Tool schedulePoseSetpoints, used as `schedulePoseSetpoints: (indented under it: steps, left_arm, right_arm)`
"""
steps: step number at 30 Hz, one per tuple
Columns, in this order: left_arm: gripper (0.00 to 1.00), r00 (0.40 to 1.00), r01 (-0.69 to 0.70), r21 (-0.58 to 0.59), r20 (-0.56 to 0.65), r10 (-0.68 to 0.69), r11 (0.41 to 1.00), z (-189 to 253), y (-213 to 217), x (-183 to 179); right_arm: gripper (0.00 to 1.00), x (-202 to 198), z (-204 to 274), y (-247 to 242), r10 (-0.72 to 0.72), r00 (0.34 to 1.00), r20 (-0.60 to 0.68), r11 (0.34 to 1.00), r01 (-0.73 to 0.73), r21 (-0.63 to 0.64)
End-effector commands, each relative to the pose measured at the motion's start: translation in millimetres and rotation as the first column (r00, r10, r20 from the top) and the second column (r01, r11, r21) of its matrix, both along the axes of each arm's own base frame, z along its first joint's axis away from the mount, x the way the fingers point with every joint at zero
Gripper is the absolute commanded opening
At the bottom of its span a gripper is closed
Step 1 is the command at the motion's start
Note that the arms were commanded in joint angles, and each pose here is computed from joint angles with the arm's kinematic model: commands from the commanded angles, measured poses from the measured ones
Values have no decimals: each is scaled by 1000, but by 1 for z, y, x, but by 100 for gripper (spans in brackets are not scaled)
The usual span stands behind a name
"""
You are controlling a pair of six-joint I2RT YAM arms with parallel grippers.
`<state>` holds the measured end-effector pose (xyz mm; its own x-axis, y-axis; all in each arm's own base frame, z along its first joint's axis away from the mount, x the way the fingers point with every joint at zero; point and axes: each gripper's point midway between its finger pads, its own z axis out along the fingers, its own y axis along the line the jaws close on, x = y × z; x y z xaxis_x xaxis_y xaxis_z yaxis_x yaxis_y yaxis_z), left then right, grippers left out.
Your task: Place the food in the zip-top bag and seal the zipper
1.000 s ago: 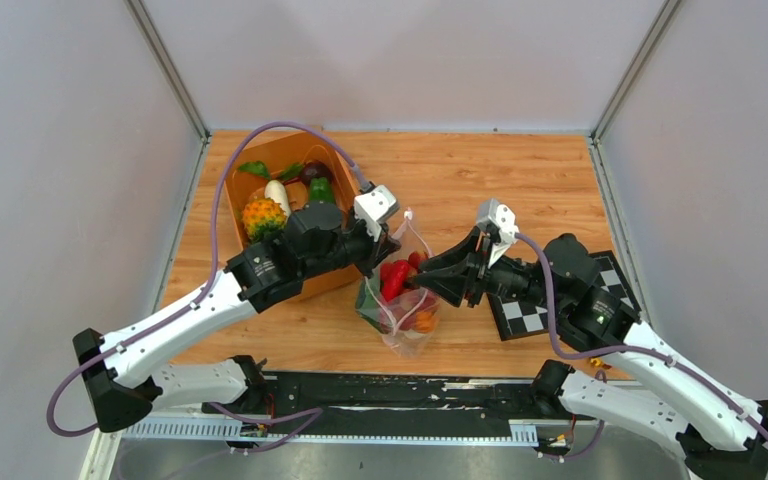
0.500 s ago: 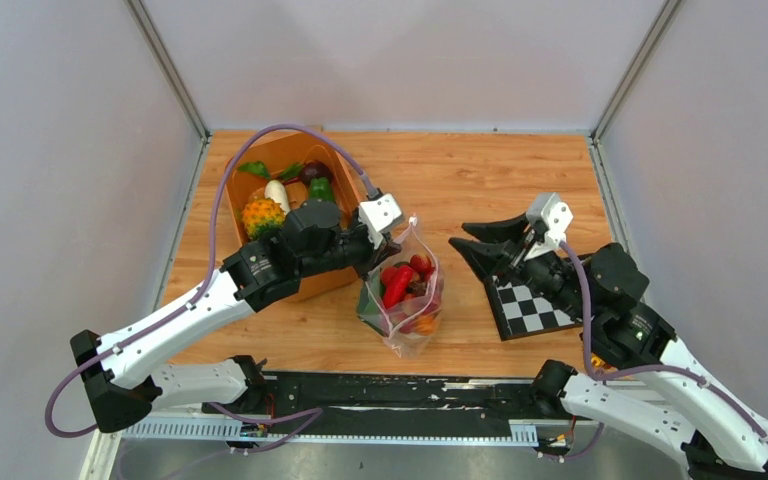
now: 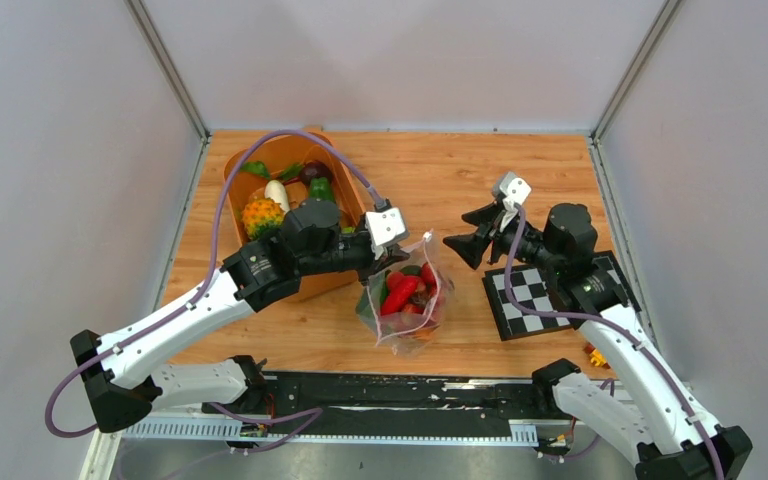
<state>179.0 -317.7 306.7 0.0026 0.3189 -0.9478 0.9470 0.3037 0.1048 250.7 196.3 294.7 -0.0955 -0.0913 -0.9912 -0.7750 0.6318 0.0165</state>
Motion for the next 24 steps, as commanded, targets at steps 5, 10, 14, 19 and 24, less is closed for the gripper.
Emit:
schedulePoseSetpoints:
  steps: [5,10,14,19,24]
  left_arm:
    - [0,973,155,-122,189,-130,980,66,-19,-8]
    - [0,968,183,-117,196,-158,976,67,-24,-10]
    - [0,973,163,-109,181,-141,981,66,-24,-6]
    - [0,978,135,-106,177,-115,985,64,-20,-4]
    - [0,979,130,-108,174,-110,986,62,-21,-2]
  right_arm:
    - [65,-62,48,34,476,841,256,874,-485,-31]
    - [66,-84,41,36,587,777,226,804,-592,-52]
    - [65,-82,39,34,568,801,190,820,-571,-48]
    - [63,-82,59,28,495,850,181,865,-501,-13]
    - [70,-105,58,29,568,816,107,817,-575,46]
